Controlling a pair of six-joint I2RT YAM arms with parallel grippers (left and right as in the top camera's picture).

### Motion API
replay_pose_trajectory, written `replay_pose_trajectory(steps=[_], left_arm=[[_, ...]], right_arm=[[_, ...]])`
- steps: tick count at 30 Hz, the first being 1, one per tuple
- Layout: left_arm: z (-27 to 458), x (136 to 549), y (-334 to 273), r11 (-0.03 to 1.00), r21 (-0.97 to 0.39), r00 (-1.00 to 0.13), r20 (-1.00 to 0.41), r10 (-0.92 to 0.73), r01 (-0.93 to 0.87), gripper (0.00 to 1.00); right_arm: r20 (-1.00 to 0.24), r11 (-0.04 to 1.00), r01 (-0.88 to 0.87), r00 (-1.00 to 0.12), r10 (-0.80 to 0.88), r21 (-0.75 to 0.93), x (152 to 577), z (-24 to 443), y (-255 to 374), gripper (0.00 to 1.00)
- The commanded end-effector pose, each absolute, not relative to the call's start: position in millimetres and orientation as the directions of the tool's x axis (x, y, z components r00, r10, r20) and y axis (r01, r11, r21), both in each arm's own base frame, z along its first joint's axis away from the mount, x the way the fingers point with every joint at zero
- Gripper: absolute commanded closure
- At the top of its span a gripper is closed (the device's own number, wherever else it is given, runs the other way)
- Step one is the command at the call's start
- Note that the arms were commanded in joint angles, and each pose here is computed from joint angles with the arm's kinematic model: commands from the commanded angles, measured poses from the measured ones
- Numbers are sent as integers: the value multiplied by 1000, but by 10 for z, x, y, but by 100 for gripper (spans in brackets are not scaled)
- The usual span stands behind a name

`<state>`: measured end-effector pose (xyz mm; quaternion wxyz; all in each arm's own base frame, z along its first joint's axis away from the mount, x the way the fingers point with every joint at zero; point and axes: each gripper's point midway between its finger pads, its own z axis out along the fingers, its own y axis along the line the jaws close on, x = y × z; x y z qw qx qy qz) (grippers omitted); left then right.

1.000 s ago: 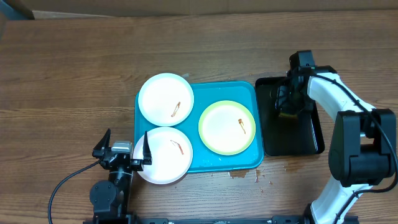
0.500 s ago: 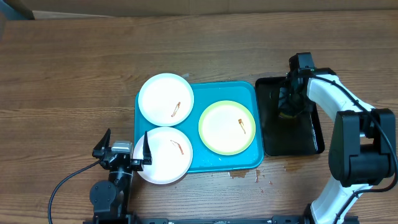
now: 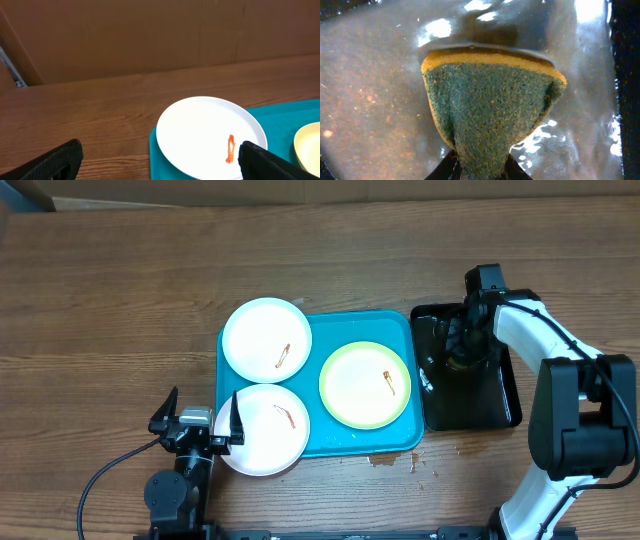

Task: Clean dirty plates on tray and stack at the side
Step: 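Reach the right gripper into the black tray and grasp the sponge, then reach the left gripper to the yellow plate rim and grasp it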

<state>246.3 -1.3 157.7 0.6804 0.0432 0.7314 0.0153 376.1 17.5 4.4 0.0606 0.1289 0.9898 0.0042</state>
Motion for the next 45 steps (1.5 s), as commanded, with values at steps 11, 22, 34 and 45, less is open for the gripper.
replay_pose_trajectory(steps=[11,22,34,45], left_arm=[[1578,2460,-20,993,104,-64,-992,107,46,0],[1578,2460,-20,993,104,-64,-992,107,46,0],[1578,2460,-20,993,104,-64,-992,107,46,0],[2091,2435,-72,984,174,138,-976,166,47,0]], right_arm=[[-97,960,281,-955,279,-8,3712,90,119,76],[-113,960,280,-954,278,-1,3756,94,125,21],[-102,960,273,-955,278,62,3775,96,236,81],[-90,962,267,-959,270,53,3740,92,227,91]])
